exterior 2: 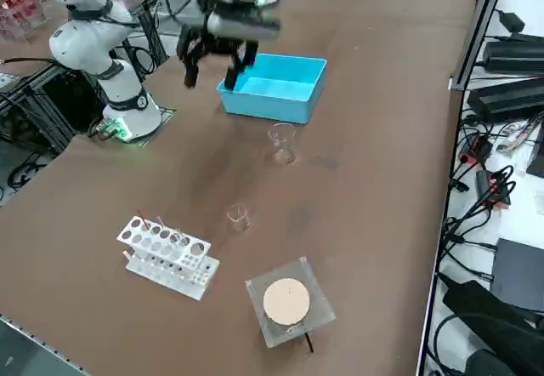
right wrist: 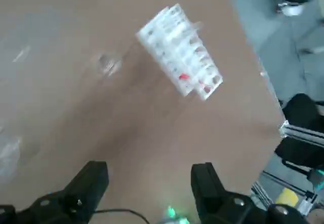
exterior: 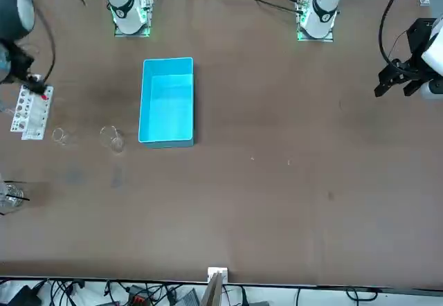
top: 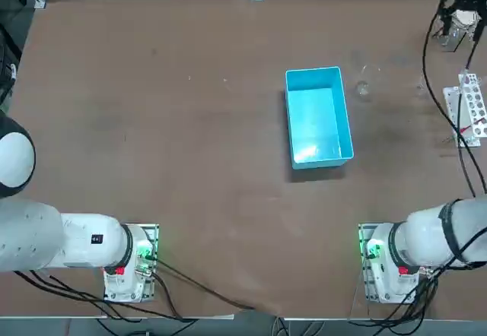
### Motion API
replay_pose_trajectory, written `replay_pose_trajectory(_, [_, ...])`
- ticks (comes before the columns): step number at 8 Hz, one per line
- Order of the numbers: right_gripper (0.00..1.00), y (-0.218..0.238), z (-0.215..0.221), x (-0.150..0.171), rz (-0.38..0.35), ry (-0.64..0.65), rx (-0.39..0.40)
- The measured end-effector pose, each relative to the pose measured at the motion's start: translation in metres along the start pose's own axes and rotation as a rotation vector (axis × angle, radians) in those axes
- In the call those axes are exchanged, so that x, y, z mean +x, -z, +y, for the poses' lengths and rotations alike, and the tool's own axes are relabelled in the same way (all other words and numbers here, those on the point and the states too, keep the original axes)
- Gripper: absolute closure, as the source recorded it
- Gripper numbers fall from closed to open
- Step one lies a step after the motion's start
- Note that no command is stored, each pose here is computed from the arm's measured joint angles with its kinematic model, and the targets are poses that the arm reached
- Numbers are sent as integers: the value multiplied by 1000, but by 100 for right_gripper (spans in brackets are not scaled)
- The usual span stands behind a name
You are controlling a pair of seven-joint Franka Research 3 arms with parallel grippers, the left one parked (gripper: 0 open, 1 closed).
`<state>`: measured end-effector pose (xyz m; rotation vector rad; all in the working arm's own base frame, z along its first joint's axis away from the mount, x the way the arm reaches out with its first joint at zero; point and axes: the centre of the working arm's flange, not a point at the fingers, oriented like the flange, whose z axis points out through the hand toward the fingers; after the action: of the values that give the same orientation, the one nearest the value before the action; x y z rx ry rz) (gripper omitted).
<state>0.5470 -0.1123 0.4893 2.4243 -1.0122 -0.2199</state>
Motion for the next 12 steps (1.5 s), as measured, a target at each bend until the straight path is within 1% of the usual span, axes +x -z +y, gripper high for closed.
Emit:
replay_pose_trajectory(1, [0,-27,-7,3,55,-99,-57])
replay_pose_trajectory(2, [0,-50,-18,-2,115,-202,-87])
replay_pose_trajectory(3, [0,-72,-27,-9,201,-303,-109])
replay_pose_trajectory(4, [0,-98,-34,-17,313,-394,-122])
replay_pose_trajectory(6, [0,-154,-33,-31,578,-559,-154])
replay_pose_trajectory(7, [0,-183,-29,-37,701,-638,-158])
replay_pose_trajectory(8, [0,-211,-27,-45,789,-720,-136])
replay_pose_trajectory(9, [0,-237,-26,-55,844,-782,-118])
replay_pose_trajectory(11, [0,-281,-25,-77,893,-867,-127])
replay_pose_trajectory(12, [1,-298,-29,-84,932,-901,-110])
